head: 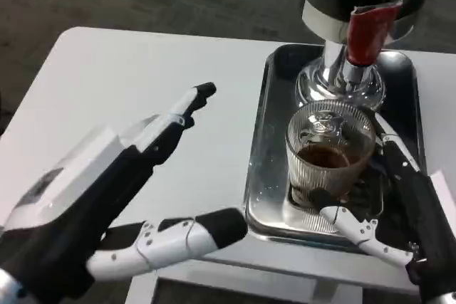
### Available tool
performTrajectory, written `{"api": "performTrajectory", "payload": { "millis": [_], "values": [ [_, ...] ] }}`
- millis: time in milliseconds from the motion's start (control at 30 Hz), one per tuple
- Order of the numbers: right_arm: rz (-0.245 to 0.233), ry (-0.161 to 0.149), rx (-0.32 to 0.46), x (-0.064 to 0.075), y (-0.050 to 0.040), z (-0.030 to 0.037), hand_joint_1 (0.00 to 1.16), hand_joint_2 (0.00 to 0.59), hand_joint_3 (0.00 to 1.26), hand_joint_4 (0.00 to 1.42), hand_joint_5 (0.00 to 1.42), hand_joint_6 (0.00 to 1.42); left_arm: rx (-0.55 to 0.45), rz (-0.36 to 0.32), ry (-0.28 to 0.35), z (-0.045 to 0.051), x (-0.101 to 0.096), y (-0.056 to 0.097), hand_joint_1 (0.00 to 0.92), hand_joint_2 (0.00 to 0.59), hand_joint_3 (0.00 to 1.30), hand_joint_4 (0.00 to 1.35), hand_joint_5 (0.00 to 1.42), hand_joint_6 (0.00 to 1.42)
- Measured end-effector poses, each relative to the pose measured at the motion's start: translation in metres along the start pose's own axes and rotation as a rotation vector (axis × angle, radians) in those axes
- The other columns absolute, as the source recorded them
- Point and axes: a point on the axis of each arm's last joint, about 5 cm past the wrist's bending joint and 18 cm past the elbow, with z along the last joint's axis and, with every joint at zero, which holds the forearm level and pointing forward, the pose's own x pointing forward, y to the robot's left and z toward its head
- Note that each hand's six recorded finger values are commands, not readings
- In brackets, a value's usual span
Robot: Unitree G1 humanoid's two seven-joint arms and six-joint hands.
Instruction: Grasp the cup under the faucet to collect the drink, then remove the cup.
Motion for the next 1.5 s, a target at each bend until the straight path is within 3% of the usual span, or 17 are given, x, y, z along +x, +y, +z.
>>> {"api": "performTrajectory", "payload": {
  "millis": [433, 667, 967, 1500],
  "values": [
    [0.001, 0.003, 0.000, 0.000, 0.0002, -0.0007, 0.65, 0.198, 0.10, 0.21, 0.21, 0.18, 0.034, 0.021, 0.020, -0.0030, -0.022, -0.005, 0.000, 0.017, 0.01, 0.00, 0.09, 0.02],
    [-0.003, 0.004, 0.001, 0.001, 0.0009, -0.0017, 0.65, 0.196, 0.10, 0.21, 0.21, 0.18, 0.067, 0.034, 0.063, -0.0049, -0.031, -0.010, 0.000, 0.026, 0.04, 0.01, 0.11, 0.04],
    [-0.008, 0.001, -0.003, 0.002, 0.0025, -0.0035, 0.65, 0.195, 0.10, 0.21, 0.22, 0.19, 0.042, 0.039, 0.138, -0.0191, -0.034, -0.021, 0.000, 0.032, 0.06, 0.03, 0.13, 0.04],
    [0.004, -0.003, -0.013, 0.007, 0.0066, -0.0049, 0.66, 0.181, 0.07, 0.16, 0.18, 0.17, 0.046, 0.057, 0.108, -0.0205, -0.028, -0.021, 0.000, 0.034, 0.08, 0.05, 0.14, 0.04]
  ]
}}
